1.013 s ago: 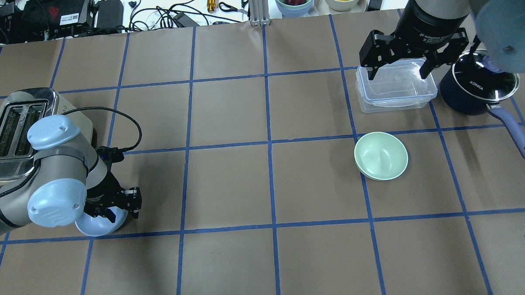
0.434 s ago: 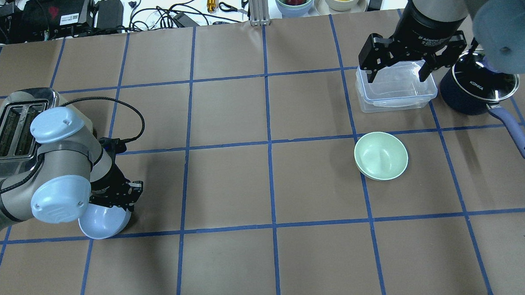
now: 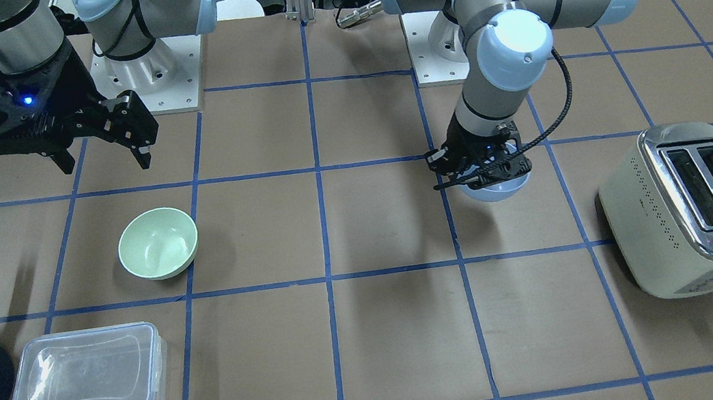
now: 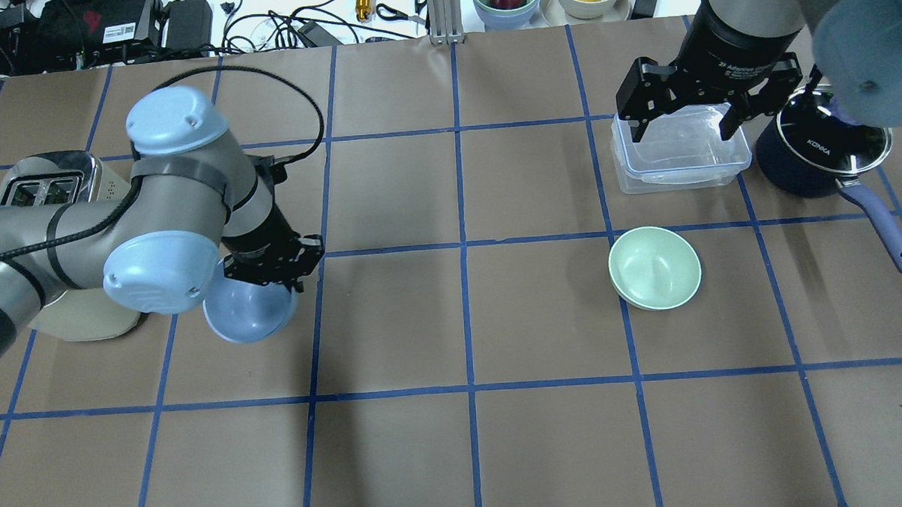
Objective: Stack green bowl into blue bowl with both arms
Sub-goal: 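Lift the light blue bowl with the left gripper toward the table center, then set down the blue bowl with the left gripper while the right grasps the green bowl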
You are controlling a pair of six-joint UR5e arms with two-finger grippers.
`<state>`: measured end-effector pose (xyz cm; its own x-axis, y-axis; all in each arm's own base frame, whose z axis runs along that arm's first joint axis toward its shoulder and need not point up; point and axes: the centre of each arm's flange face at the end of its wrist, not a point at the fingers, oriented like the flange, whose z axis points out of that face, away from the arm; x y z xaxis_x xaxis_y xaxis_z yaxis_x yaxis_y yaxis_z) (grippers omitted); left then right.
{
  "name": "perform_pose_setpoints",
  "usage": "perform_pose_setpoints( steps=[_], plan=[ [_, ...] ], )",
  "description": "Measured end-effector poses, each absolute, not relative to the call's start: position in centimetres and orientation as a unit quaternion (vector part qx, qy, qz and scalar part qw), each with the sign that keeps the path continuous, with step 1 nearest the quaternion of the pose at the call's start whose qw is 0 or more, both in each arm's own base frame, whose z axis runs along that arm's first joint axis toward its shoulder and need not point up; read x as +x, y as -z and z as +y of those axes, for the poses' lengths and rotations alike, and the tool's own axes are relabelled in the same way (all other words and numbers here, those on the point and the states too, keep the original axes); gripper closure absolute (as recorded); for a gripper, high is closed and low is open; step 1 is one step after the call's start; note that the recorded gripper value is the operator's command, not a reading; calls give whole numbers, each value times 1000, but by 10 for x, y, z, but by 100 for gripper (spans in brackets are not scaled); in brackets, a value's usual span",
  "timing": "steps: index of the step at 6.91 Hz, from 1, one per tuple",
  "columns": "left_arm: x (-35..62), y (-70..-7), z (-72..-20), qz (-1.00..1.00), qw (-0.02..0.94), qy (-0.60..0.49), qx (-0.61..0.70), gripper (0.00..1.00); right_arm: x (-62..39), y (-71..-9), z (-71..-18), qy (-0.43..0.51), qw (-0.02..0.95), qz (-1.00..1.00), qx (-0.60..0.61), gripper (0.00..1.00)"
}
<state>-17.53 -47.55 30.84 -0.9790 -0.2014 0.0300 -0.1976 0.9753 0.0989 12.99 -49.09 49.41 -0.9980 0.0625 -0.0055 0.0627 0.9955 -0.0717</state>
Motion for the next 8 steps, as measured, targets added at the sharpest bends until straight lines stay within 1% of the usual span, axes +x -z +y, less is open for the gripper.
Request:
perform_pose_setpoints(
  steps=[1, 3, 4, 6, 7, 8],
  plan=[
    [-219, -316, -483, -993, 49, 35, 103, 100, 129, -493, -491, 34, 2, 999, 32, 0],
    [-294, -293, -493, -990, 89, 6, 108, 100, 127, -484, -493, 15, 1, 999, 34, 0],
    [-323, -279, -499, -988, 100, 4, 116, 100, 121, -465, -500, -10, 0, 999, 38, 0],
    [-365, -268, -521, -987, 108, -2, 122, 100, 88, -403, -517, -62, -9, 997, 40, 0],
    [-375, -256, -528, -987, 104, 3, 121, 100, 68, -366, -524, -70, -9, 997, 37, 0],
    [-379, -241, -533, -988, 94, 9, 121, 62, 50, -325, -525, -66, -8, 997, 28, 0]
  ],
)
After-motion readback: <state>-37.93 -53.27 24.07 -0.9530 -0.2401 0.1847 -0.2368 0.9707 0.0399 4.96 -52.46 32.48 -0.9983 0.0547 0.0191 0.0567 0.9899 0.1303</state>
